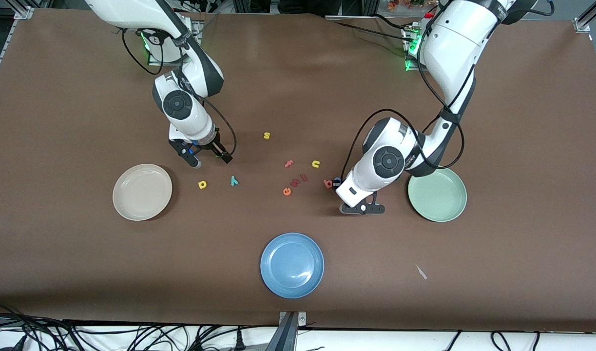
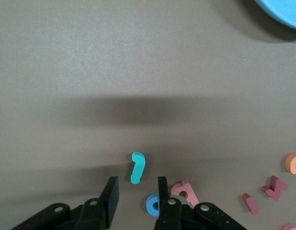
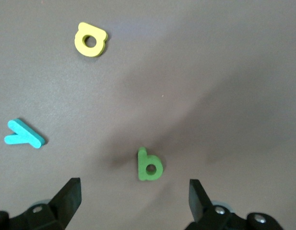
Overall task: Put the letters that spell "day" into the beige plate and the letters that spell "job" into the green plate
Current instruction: 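Grasp the cyan letter with the left gripper while the right gripper descends, then put the cyan letter on the green plate while the right gripper grasps b, then drop the green b in the beige plate while the left gripper moves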
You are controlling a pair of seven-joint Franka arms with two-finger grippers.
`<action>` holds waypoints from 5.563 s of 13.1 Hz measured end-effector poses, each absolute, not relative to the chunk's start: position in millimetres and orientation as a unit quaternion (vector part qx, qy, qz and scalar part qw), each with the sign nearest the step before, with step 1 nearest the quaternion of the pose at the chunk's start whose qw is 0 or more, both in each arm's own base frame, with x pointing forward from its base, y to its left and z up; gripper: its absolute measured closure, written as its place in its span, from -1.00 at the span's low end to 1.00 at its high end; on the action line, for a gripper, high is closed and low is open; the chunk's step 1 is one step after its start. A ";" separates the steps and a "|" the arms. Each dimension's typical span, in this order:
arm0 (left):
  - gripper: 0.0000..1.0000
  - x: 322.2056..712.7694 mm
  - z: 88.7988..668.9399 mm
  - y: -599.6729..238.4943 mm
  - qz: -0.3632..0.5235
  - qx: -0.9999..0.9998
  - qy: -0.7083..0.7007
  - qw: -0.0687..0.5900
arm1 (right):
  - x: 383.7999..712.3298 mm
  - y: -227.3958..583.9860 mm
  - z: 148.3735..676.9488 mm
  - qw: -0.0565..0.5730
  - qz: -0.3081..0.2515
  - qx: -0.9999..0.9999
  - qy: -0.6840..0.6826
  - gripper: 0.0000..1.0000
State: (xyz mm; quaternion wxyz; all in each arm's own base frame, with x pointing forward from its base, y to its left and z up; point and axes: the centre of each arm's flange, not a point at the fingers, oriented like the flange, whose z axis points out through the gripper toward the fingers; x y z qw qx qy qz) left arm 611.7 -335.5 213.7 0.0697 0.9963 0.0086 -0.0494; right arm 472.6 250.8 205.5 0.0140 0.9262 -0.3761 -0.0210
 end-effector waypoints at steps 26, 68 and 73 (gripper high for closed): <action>0.84 610.4 175.7 -335.2 -0.048 0.996 0.014 0.074 | 469.1 247.2 174.1 0.017 -0.017 0.921 -0.388 -0.12; -1.00 607.0 310.8 -206.2 -0.071 0.967 -0.239 0.056 | 543.0 112.2 275.1 0.080 -0.043 0.986 -0.137 0.44; -1.00 582.1 310.6 -283.3 -0.044 0.951 -0.297 0.078 | 571.1 72.9 278.3 0.074 -0.041 0.994 -0.063 0.44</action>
